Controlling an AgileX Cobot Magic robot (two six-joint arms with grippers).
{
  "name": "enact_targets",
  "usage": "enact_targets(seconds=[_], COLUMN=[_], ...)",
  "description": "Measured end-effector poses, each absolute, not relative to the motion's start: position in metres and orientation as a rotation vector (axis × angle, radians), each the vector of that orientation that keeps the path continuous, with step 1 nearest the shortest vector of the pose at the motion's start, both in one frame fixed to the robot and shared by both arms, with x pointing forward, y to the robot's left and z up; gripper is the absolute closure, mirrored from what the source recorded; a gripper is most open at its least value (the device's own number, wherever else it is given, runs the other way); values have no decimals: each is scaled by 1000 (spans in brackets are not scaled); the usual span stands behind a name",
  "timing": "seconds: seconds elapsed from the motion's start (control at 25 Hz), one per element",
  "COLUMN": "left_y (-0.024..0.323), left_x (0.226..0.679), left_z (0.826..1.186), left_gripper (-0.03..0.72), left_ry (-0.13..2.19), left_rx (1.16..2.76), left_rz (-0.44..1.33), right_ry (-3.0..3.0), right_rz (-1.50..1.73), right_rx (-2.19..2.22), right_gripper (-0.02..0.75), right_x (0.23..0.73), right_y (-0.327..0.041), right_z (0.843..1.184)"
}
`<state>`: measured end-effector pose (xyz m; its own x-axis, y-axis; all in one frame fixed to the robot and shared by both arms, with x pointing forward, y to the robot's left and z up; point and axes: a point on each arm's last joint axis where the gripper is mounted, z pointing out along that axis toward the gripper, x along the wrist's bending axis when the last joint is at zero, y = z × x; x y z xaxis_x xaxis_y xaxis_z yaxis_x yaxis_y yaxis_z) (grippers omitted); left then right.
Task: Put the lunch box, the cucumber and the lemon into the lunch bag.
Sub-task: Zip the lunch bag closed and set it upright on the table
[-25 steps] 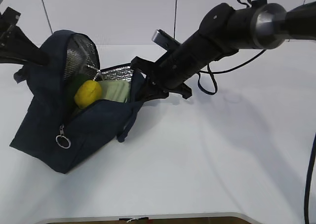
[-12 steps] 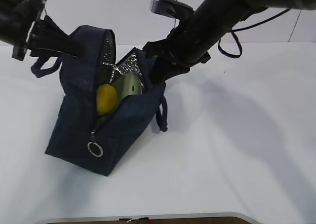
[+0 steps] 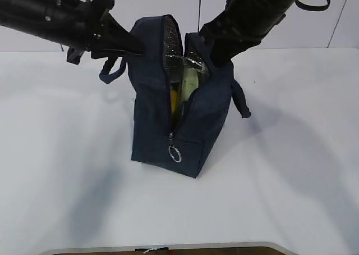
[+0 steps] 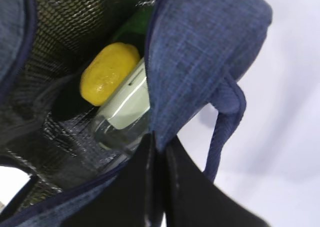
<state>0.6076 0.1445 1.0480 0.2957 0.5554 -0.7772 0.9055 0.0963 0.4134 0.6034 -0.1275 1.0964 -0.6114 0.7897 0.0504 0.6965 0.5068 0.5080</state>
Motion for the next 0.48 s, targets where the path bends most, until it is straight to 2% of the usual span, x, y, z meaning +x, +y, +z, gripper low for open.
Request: enact_targets(seconds=[0.24,0.48], left_y=[133,131], left_x=[620,621], left_z=[1019,1013], left_gripper=[703,703], left_ry=[1445,1451], left_rx=[1520,1518], left_rz=[-507,-515], right_ry=[2466,2418], right_rz=[810,888], right_rx=[1253,1269], right_gripper=[726,727], right_x=[612,620], right_y=[-126,-121], right_z=[1100,1095])
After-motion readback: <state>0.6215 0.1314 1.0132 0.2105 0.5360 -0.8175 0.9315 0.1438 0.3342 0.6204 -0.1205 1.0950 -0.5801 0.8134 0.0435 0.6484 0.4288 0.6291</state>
